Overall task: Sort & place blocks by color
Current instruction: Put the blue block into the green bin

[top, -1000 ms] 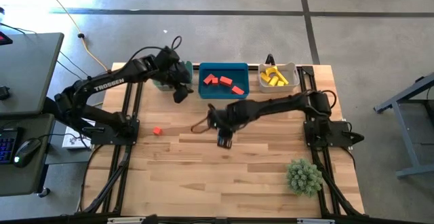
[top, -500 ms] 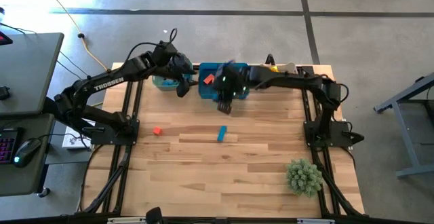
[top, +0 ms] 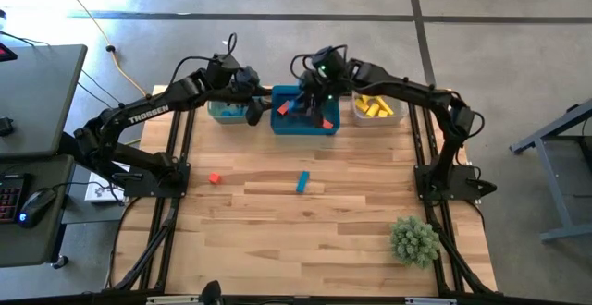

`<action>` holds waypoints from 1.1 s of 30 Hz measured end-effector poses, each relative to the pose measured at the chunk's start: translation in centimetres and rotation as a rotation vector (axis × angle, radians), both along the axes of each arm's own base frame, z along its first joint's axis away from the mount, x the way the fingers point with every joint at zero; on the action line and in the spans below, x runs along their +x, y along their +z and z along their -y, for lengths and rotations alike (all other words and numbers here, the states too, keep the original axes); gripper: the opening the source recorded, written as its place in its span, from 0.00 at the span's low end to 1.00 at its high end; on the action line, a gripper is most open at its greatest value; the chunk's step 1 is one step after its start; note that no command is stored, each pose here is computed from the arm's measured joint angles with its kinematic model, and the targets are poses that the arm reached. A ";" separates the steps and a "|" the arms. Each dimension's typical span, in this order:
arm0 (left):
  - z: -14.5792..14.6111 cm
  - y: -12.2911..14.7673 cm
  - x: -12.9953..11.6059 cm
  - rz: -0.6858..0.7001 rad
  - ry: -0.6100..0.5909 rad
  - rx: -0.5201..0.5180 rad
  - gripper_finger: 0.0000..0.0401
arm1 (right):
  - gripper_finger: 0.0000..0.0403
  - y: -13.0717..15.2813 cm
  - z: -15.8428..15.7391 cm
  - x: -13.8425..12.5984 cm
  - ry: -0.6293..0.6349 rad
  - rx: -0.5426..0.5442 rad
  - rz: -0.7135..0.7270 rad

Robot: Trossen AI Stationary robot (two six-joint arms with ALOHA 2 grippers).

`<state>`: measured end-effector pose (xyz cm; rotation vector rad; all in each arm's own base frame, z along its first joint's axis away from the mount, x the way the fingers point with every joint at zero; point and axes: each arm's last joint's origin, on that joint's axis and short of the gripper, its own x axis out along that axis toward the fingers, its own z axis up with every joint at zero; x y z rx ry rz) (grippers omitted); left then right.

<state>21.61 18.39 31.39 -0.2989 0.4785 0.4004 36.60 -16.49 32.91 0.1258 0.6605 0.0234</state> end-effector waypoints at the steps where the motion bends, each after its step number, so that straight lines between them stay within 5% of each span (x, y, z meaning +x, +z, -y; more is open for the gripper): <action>1: 0.1 0.0 0.0 0.002 0.002 -0.006 0.57 | 0.25 0.1 0.3 -0.1 0.014 0.006 0.018; 13: 1.1 0.3 1.0 0.053 -0.115 -0.024 0.57 | 0.25 1.1 1.8 -0.4 0.170 0.081 0.190; 33: 2.9 0.6 2.5 0.090 -0.208 -0.006 0.57 | 0.25 1.0 -1.9 1.3 0.147 0.124 0.143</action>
